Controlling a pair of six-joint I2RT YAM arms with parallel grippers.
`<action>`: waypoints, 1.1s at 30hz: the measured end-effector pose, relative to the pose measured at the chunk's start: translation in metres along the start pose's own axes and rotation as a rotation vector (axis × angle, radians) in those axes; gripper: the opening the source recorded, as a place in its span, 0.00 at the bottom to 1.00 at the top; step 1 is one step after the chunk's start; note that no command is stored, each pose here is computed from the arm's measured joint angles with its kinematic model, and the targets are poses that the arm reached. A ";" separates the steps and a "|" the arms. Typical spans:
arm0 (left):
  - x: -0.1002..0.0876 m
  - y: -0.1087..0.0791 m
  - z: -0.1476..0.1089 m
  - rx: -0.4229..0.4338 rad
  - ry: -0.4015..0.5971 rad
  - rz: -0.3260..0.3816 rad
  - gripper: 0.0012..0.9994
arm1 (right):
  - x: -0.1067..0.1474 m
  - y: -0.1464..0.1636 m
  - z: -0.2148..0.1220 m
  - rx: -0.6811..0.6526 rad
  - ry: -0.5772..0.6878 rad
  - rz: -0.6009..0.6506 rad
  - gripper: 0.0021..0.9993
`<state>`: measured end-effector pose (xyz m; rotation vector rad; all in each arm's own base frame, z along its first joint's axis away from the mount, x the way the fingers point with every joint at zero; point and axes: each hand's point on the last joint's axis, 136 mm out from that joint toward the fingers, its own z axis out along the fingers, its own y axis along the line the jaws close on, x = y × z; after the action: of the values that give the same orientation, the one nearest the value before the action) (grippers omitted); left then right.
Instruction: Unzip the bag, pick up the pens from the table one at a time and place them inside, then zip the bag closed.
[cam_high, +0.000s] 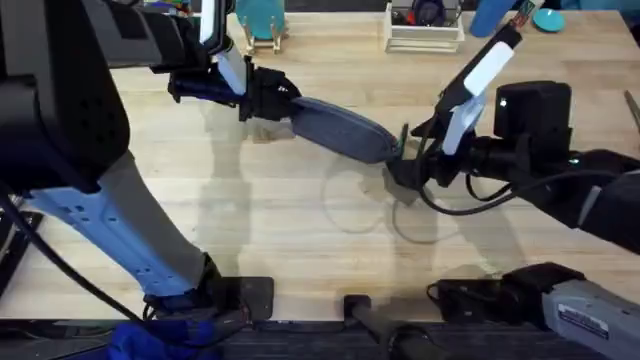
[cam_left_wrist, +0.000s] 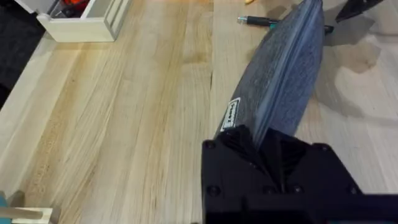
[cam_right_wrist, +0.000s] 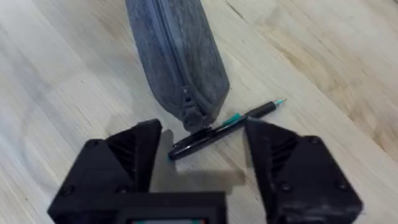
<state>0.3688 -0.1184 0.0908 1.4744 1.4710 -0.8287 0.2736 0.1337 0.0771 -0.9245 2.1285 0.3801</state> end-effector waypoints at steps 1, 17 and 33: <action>0.000 0.000 0.000 0.000 0.000 0.000 0.04 | 0.000 0.000 0.000 -0.001 -0.001 0.001 0.78; 0.000 0.000 0.000 0.000 0.000 0.000 0.04 | 0.000 0.001 0.007 -0.024 -0.007 0.006 0.50; 0.000 0.000 0.000 0.000 0.000 0.000 0.04 | 0.001 0.004 0.009 -0.045 -0.007 0.011 0.03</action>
<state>0.3688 -0.1184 0.0908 1.4748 1.4710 -0.8281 0.2754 0.1405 0.0699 -0.9353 2.1275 0.4374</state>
